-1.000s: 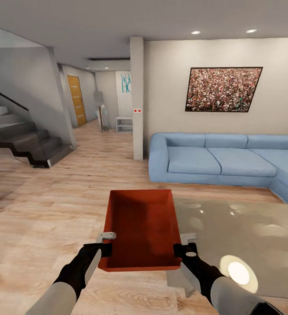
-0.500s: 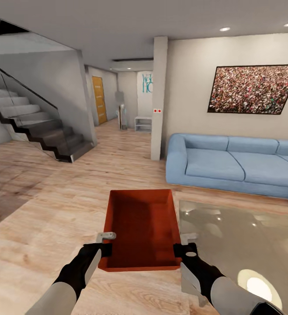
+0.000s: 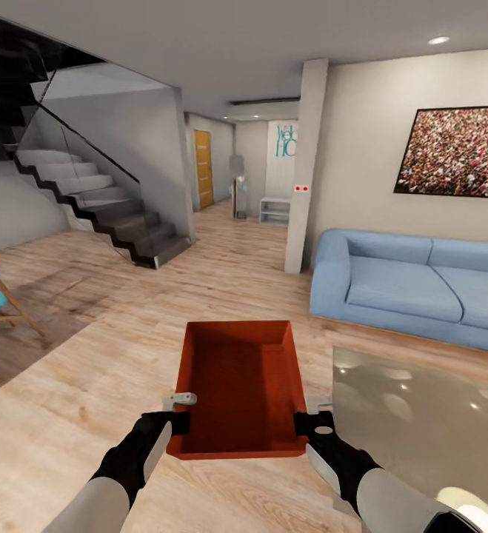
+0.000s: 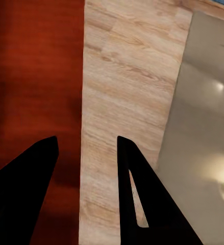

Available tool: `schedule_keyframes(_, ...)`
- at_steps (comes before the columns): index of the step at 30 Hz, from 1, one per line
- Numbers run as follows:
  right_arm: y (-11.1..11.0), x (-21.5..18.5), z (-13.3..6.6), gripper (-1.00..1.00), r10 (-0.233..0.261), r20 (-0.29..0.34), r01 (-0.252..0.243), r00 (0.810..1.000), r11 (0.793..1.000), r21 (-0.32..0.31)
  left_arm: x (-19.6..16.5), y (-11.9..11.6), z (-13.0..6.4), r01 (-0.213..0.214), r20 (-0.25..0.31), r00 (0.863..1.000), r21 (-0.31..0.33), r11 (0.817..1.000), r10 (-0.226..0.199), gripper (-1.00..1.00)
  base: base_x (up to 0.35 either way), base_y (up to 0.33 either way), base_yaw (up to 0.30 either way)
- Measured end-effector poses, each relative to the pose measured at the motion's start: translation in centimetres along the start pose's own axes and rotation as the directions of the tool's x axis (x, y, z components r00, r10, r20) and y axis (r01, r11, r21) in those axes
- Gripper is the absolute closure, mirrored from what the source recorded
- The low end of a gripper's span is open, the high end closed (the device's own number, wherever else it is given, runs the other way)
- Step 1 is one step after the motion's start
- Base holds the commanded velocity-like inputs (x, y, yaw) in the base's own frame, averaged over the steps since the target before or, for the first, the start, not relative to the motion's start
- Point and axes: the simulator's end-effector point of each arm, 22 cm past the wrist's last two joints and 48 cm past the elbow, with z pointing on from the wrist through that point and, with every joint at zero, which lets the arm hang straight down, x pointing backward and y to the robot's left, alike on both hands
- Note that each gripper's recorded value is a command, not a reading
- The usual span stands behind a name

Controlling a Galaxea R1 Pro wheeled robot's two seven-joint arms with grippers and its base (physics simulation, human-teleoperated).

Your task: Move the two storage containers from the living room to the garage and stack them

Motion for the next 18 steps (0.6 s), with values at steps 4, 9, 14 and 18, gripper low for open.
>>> schedule_keyframes(4, -0.02, 0.0, -0.03, 1.0, -0.001, 0.001, 0.001, 1.0, 1.0, 0.001, 0.08, -0.02, 0.02, 0.001, 0.0, 1.0, 0.001, 1.0, -0.001, 1.0, 0.262, 0.0, 0.068)
schedule_keyframes(9, -0.08, 0.01, -0.03, 1.0, -0.002, 0.001, 0.002, 1.0, 1.0, 0.001, 0.12, -0.07, 0.03, 0.002, 0.001, 1.0, 0.002, 1.0, -0.002, 1.0, 0.317, 0.0, 0.005)
schedule_keyframes(14, -0.08, 0.01, -0.03, 1.0, -0.002, 0.001, 0.002, 1.0, 1.0, 0.001, 0.11, -0.08, 0.02, 0.002, 0.001, 1.0, 0.001, 1.0, -0.002, 1.0, 0.321, 0.0, 0.0)
schedule_keyframes(18, -0.06, -0.01, -0.03, 1.0, -0.002, 0.001, 0.002, 1.0, 1.0, 0.001, 0.1, -0.06, 0.03, 0.002, 0.001, 1.0, 0.002, 1.0, -0.002, 1.0, 0.322, 0.0, 0.0)
